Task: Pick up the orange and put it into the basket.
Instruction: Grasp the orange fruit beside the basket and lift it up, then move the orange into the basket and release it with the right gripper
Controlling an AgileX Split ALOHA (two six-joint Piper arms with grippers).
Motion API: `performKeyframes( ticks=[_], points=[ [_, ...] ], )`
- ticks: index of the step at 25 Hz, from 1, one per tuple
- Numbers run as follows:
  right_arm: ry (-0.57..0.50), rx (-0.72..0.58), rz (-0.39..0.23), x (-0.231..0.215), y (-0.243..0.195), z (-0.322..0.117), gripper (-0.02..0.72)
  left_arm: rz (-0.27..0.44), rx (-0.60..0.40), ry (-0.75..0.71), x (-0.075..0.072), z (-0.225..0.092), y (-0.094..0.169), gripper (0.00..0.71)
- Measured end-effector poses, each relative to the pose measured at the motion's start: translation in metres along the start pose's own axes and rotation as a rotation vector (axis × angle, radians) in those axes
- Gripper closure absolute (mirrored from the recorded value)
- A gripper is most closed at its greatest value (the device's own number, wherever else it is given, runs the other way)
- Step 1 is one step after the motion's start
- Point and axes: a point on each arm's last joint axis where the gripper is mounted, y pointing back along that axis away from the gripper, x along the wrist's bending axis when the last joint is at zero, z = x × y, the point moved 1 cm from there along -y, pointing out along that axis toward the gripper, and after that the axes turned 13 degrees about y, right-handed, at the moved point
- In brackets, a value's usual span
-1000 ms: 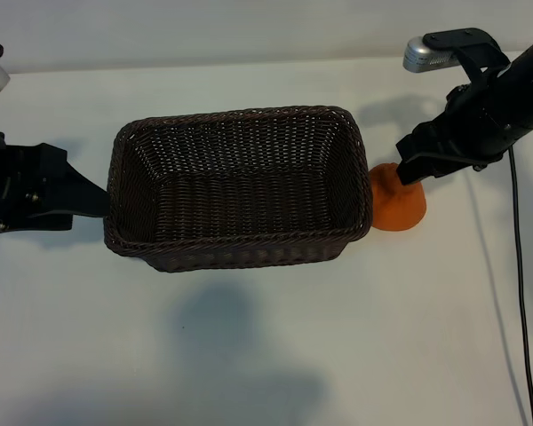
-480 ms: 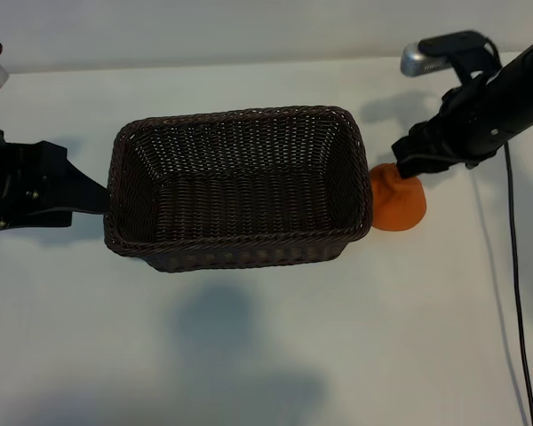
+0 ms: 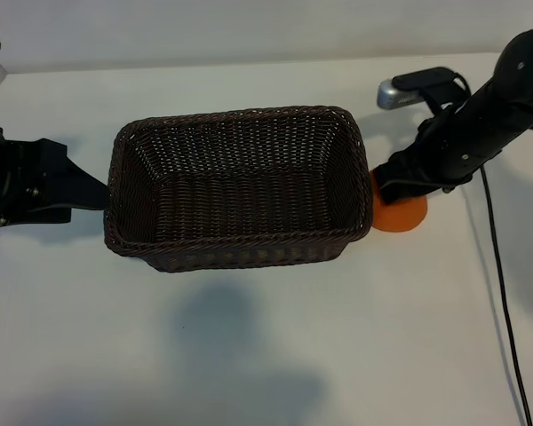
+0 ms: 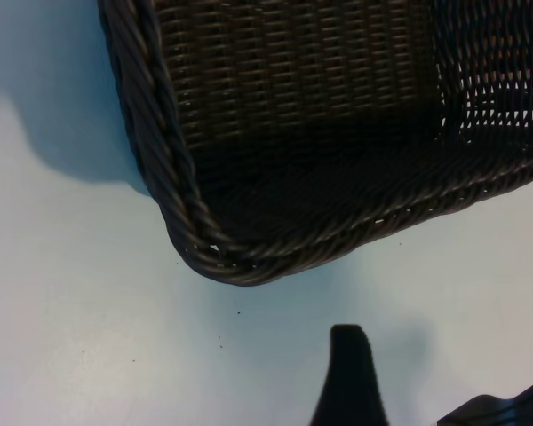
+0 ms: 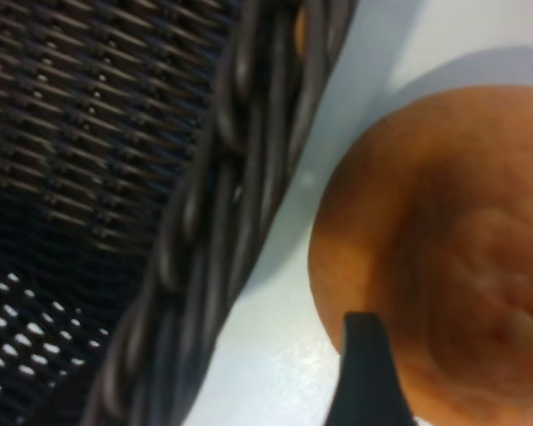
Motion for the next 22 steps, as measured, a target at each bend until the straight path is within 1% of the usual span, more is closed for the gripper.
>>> performKeyframes(
  ticks=[3,4,5,6,7,8,9,10,11,13,16,19,22],
  points=[
    [0.000,-0.003,-0.003,0.000,0.000,0.000,0.245,0.000,0.000,0.000,0.000,0.000,0.000,0.141],
    [0.000,-0.003,-0.003,0.000,0.000,0.000,0.251,0.000,0.000,0.000,0.000,0.000,0.000,0.141],
    [0.000,-0.002,-0.003,0.000,0.000,0.000,0.273,0.000,-0.001,0.000,0.000,0.000,0.000,0.141],
    [-0.001,0.000,-0.001,0.000,0.000,0.000,0.312,0.000,-0.001,0.000,0.000,0.000,0.000,0.141],
    [-0.003,0.003,0.001,0.000,0.000,0.000,0.385,0.000,-0.001,0.000,0.000,0.000,0.000,0.141],
    [-0.008,0.006,0.002,0.000,0.000,-0.001,0.480,0.000,-0.001,0.000,0.000,0.000,0.000,0.141],
    [-0.011,0.009,0.002,0.000,0.000,-0.001,0.552,0.000,-0.001,0.000,0.000,0.000,0.000,0.141],
    [-0.014,0.010,0.002,0.000,0.000,-0.001,0.605,0.000,-0.001,0.000,0.000,0.000,0.000,0.141],
    [-0.015,0.010,0.002,0.000,0.000,-0.001,0.634,0.000,-0.001,0.000,0.000,0.000,0.000,0.141],
    [-0.011,0.013,0.003,0.001,0.003,-0.001,0.653,0.000,-0.001,0.000,0.000,0.000,0.000,0.141],
    [0.017,0.029,0.003,0.003,0.012,0.000,0.656,0.000,-0.001,0.000,0.000,0.000,0.000,0.141],
    [0.038,0.030,-0.012,0.006,0.036,0.006,0.656,0.000,-0.001,0.000,0.000,0.000,0.000,0.141],
    [0.025,0.029,-0.033,0.005,0.066,0.008,0.656,0.000,-0.001,0.000,0.000,0.000,0.000,0.141]
  ],
)
